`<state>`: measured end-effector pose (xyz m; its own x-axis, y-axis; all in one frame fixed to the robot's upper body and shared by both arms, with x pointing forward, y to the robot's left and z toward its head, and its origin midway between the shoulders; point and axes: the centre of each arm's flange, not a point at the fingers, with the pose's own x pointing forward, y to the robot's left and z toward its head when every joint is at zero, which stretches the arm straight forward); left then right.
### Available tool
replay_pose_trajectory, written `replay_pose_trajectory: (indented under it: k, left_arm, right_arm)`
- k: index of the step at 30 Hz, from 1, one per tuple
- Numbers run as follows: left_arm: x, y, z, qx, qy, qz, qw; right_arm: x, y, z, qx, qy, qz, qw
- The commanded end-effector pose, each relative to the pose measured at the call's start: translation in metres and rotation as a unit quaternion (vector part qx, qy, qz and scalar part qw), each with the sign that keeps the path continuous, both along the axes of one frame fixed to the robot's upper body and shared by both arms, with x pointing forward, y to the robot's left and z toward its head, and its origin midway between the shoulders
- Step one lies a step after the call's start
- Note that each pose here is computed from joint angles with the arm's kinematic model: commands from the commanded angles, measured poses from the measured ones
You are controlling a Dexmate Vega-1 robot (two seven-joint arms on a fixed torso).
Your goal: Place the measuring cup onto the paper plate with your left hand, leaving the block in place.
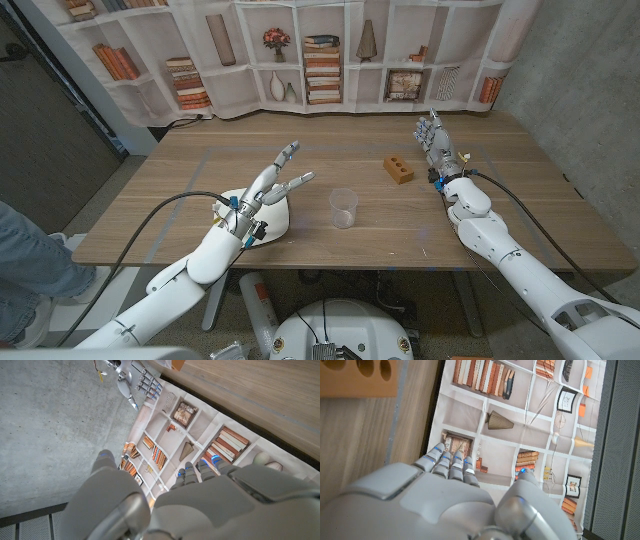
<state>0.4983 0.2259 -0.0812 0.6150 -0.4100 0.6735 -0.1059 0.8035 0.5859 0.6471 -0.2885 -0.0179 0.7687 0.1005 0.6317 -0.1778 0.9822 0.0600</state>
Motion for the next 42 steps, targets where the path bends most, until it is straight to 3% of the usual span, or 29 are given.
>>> replay_pose_trajectory:
  k: [1,16,32,42]
  left_arm:
    - [-0.008,-0.003,-0.005,0.006,-0.005,0.021,1.000]
    - [-0.004,-0.006,-0.014,-0.009,-0.010,0.039,0.999]
    - [-0.001,-0.025,-0.025,0.011,-0.004,0.046,0.999]
    - [-0.004,-0.034,-0.028,0.021,-0.026,0.059,0.998]
  right_arm:
    - [0.000,0.001,0.001,0.000,-0.002,0.002,1.0000]
    - [-0.001,-0.003,-0.005,0.003,0.003,0.000,1.0000]
    - [0.000,-0.007,-0.008,0.011,0.002,0.001,0.9999]
    - [-0.001,-0.004,-0.010,0.013,-0.001,0.002,0.9999]
